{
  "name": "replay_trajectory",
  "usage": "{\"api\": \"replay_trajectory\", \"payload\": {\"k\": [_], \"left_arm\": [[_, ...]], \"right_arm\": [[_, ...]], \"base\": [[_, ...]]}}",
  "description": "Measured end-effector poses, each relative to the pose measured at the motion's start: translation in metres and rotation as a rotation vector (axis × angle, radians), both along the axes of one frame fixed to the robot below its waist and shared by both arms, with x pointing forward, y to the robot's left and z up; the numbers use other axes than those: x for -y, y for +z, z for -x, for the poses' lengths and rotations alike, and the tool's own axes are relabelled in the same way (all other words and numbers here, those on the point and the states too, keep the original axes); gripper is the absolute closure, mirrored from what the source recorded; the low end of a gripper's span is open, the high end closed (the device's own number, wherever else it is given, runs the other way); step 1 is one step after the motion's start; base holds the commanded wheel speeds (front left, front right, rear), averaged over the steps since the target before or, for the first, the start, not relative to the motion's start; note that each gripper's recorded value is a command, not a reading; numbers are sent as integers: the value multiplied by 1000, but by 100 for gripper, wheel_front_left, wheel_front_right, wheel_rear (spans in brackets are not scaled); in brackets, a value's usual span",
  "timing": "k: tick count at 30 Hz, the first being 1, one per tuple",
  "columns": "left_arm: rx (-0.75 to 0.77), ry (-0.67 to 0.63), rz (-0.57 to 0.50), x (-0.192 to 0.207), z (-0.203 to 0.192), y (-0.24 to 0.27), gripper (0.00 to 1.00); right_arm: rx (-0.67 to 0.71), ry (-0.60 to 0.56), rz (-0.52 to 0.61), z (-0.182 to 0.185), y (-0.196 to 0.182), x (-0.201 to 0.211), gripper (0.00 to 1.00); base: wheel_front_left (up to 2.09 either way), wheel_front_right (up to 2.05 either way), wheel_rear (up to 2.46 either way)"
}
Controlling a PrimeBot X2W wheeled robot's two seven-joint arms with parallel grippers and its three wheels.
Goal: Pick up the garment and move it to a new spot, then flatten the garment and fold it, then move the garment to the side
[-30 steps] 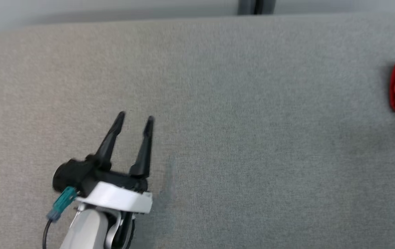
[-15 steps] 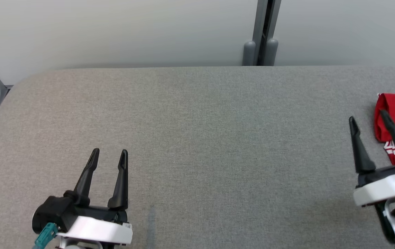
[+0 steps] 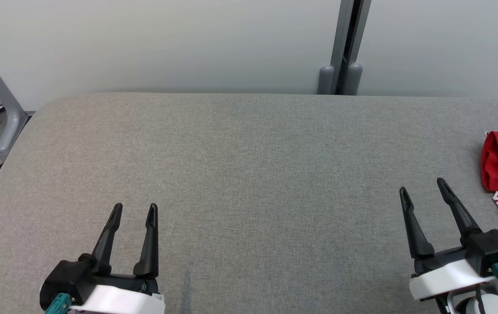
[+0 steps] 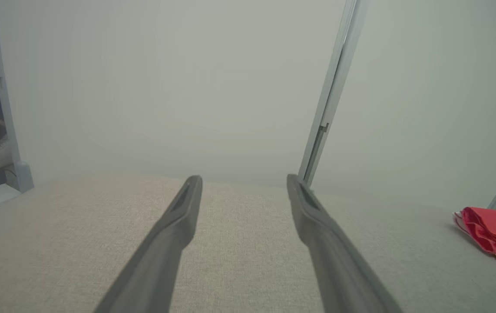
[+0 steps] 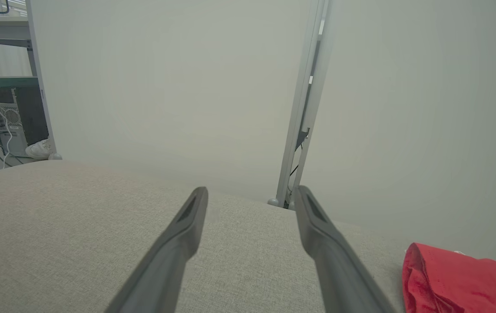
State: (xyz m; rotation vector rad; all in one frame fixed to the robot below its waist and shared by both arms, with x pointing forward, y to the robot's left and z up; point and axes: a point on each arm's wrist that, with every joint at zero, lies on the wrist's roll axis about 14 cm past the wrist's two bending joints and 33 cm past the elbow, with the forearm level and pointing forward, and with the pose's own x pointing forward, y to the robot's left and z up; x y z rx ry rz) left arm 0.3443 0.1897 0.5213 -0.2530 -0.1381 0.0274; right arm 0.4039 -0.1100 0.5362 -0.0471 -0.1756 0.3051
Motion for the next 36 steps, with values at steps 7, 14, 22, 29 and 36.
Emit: {"api": "replay_trajectory", "payload": {"k": [7, 14, 22, 29, 36], "left_arm": [[-8, 11, 6, -3, 3, -2, 0], [-17, 9, 13, 0, 2, -5, 0], [-45, 20, 41, -1, 2, -14, 0], [-48, 26, 37, -3, 2, -15, 0], [-58, 25, 58, -4, 3, -18, 0]], "right_arm": [[-14, 26, -3, -1, -5, -12, 0], [-29, 18, -12, -2, -10, -11, 0], [-33, 39, 18, 1, -13, -15, 0], [-49, 50, -31, 2, -14, -17, 0], [-86, 48, -140, 1, -17, -18, 0]], "base": [[0, 0, 0], [0, 0, 0], [0, 0, 0], [0, 0, 0], [0, 0, 0]]}}
